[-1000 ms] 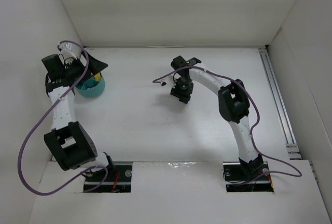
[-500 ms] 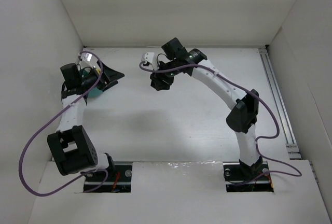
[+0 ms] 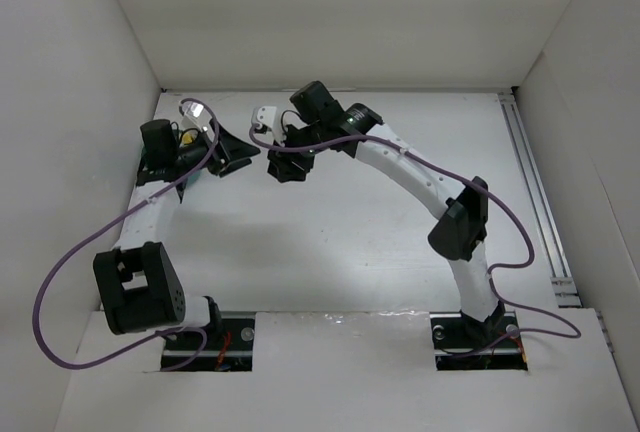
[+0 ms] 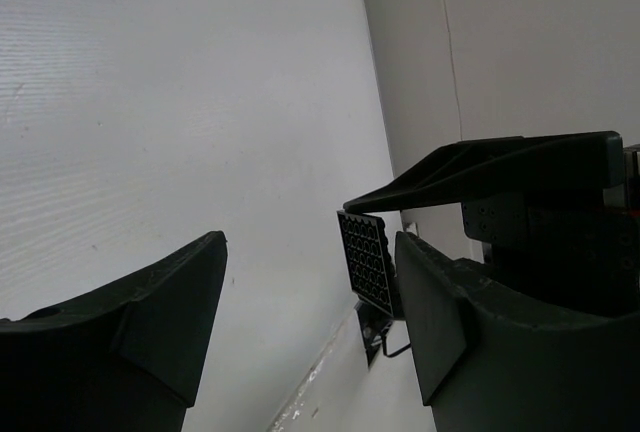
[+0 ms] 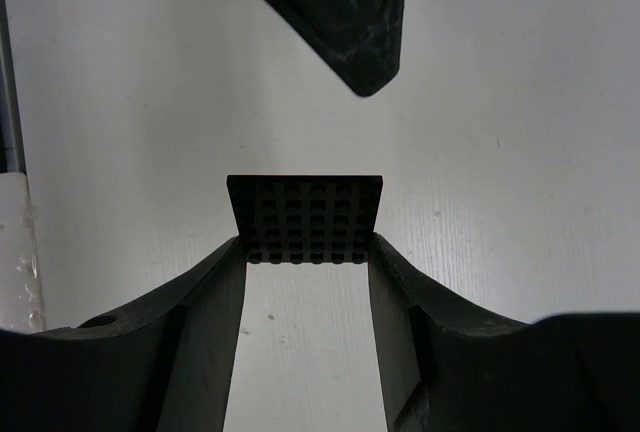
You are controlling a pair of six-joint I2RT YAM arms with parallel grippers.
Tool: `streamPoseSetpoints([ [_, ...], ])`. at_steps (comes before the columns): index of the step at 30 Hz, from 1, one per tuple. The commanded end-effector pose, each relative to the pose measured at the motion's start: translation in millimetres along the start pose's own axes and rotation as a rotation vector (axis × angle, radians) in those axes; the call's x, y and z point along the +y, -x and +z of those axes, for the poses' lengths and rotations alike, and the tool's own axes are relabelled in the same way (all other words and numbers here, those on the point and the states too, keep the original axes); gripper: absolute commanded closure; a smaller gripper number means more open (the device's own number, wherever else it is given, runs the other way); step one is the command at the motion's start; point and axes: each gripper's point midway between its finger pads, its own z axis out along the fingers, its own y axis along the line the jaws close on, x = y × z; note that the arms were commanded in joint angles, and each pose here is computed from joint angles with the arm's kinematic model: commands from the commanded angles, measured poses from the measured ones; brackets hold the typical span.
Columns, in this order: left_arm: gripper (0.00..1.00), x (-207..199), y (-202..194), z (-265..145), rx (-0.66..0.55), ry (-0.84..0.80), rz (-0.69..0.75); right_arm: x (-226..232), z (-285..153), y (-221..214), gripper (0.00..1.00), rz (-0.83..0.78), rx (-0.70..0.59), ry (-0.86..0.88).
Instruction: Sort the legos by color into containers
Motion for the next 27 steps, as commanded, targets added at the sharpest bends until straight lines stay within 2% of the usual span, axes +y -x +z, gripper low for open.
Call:
streamPoseSetpoints([
  [1, 0.36, -25, 0, 4, 0.033, -0.062, 0.083, -5, 1, 26, 0.65, -0.017, -0.071, -0.033],
  [12, 0.39, -27, -18, 8, 0.076, -0.066, 0.097, -1, 5, 33, 0.64, -0.026, -0.08, -0.042],
  [14, 0.41, -29, -17, 6, 0.073, -0.069, 0.105, -3, 7, 32, 0.64, -0.025, -0.076, -0.05],
  [15, 0.46, -29, -17, 6, 0.073, -0.069, 0.105, 1, 9, 34, 0.64, -0.031, -0.077, -0.043],
  [18, 0.51, -29, -17, 6, 0.073, -0.069, 0.105, -1, 9, 37, 0.62, -0.035, -0.085, -0.046],
  [24, 0.54, -33, -22, 9, 0.088, -0.078, 0.109, 0, 17, 37, 0.62, -0.036, -0.074, -0.044],
  [27, 0.58, -33, -28, 10, 0.1, -0.08, 0.113, -2, 19, 36, 0.62, -0.036, -0.07, -0.053],
])
